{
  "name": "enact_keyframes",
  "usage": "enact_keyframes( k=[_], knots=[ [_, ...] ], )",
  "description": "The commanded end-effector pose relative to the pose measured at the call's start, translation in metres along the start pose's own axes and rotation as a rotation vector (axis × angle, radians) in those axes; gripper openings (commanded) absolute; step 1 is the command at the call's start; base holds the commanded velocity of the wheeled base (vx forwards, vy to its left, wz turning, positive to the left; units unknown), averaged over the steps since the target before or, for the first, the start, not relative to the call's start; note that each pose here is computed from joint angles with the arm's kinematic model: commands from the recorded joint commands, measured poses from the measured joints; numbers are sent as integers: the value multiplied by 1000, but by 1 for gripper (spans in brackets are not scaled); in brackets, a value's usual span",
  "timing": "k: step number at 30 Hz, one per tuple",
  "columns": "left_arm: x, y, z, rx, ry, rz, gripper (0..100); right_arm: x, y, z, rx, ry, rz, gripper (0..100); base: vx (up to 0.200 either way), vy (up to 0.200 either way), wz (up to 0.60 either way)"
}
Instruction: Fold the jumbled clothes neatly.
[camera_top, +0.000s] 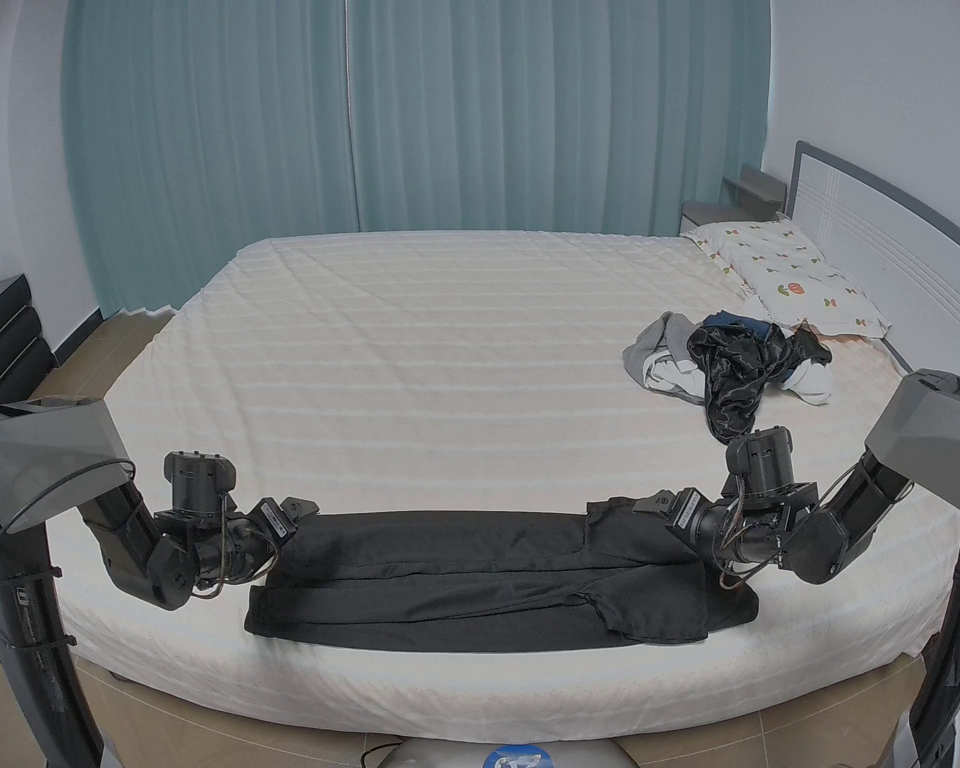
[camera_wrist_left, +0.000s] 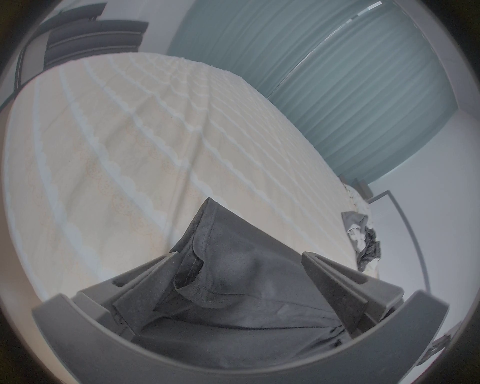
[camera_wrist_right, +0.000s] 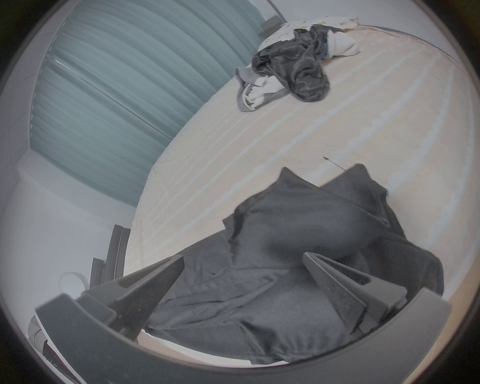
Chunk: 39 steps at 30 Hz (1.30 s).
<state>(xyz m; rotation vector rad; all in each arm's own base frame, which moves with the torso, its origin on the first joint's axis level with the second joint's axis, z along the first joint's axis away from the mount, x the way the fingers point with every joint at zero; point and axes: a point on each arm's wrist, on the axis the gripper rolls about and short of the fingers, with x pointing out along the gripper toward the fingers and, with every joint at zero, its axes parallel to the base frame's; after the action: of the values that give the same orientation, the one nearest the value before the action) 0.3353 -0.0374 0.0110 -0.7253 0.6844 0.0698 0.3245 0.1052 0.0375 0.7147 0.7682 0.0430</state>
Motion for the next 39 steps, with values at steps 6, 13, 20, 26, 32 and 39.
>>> enact_keyframes(
  k=[6, 13, 20, 26, 32, 39],
  knots=[
    [13, -6, -20, 62, 65, 83, 100, -9, -7, -4, -2, -31, 13, 100, 0, 0, 0],
    [27, -8, -15, 64, 15, 117, 100, -11, -8, -4, -1, -31, 11, 100, 0, 0, 0],
    [31, 0, -16, 99, 7, 203, 0, -15, -10, -5, 0, -48, -22, 100, 0, 0, 0],
    [28, -2, -10, 94, -22, 203, 0, -12, -12, -5, -2, -76, -60, 100, 0, 0, 0],
    [24, -8, 1, 84, -61, 182, 0, 3, -24, 1, 13, -120, -154, 100, 0, 0, 0],
    [15, -17, 9, 81, -100, 163, 0, 8, -35, 3, 26, -120, -195, 100, 0, 0, 0]
  ],
)
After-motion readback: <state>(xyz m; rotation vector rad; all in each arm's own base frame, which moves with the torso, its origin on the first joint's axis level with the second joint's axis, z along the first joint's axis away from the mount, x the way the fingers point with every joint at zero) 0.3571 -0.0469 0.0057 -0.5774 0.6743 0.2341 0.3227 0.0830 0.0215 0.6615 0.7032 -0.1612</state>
